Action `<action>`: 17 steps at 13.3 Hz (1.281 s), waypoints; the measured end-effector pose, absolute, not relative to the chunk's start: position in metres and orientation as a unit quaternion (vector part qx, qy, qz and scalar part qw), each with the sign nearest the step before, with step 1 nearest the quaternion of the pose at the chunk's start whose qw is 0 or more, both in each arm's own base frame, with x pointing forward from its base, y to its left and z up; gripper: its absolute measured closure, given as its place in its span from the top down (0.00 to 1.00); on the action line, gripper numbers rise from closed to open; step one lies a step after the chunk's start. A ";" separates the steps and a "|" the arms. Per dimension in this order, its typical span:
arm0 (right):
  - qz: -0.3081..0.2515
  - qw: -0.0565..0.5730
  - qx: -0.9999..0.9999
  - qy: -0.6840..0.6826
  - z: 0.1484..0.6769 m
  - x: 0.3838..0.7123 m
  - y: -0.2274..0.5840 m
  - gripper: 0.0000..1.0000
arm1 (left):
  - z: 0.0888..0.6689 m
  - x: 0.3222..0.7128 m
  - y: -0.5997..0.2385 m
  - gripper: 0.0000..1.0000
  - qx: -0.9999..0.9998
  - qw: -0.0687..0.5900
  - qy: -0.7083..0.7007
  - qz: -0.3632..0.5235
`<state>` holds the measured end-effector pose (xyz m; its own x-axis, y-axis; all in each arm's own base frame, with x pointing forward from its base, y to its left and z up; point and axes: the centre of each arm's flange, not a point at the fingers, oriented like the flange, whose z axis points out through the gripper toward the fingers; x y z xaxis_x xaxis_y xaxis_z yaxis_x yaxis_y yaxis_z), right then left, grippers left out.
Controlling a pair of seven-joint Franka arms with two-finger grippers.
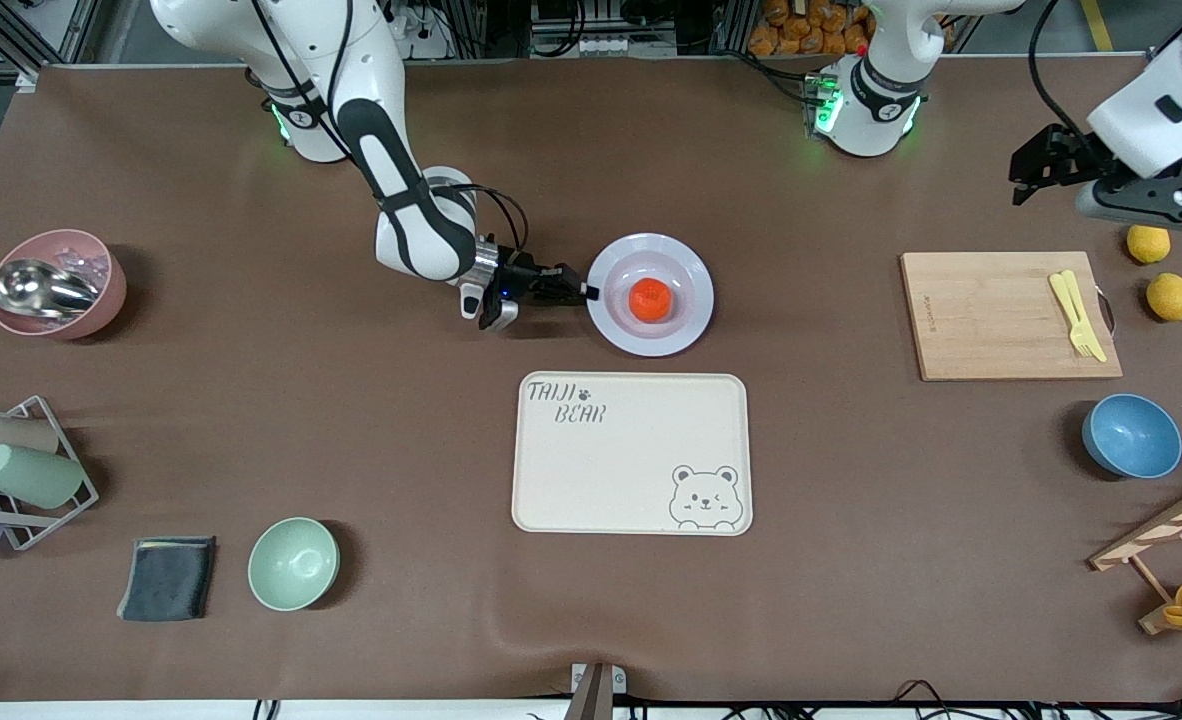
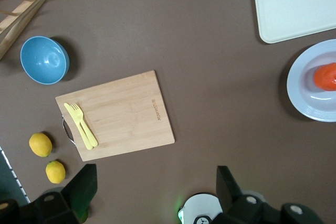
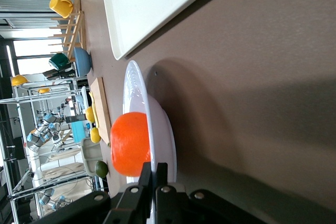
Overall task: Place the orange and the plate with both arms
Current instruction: 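Withdraw the left gripper while the right gripper grips the plate rim, then slide the plate with the right gripper onto the bear tray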
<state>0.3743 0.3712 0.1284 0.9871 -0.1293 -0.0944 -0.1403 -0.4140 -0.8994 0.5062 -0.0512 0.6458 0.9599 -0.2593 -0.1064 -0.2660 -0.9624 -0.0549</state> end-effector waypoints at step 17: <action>-0.032 0.617 -0.772 0.152 0.202 0.441 0.382 0.04 | 0.675 0.504 -0.051 1.00 -0.990 0.025 0.137 0.017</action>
<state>0.4410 0.3818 0.2019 0.9519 -0.2735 -0.1386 -0.1953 -0.1925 -0.9617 0.5036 -0.0510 0.6750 0.9617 -0.2709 -0.0413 -0.2726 -0.9611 -0.0445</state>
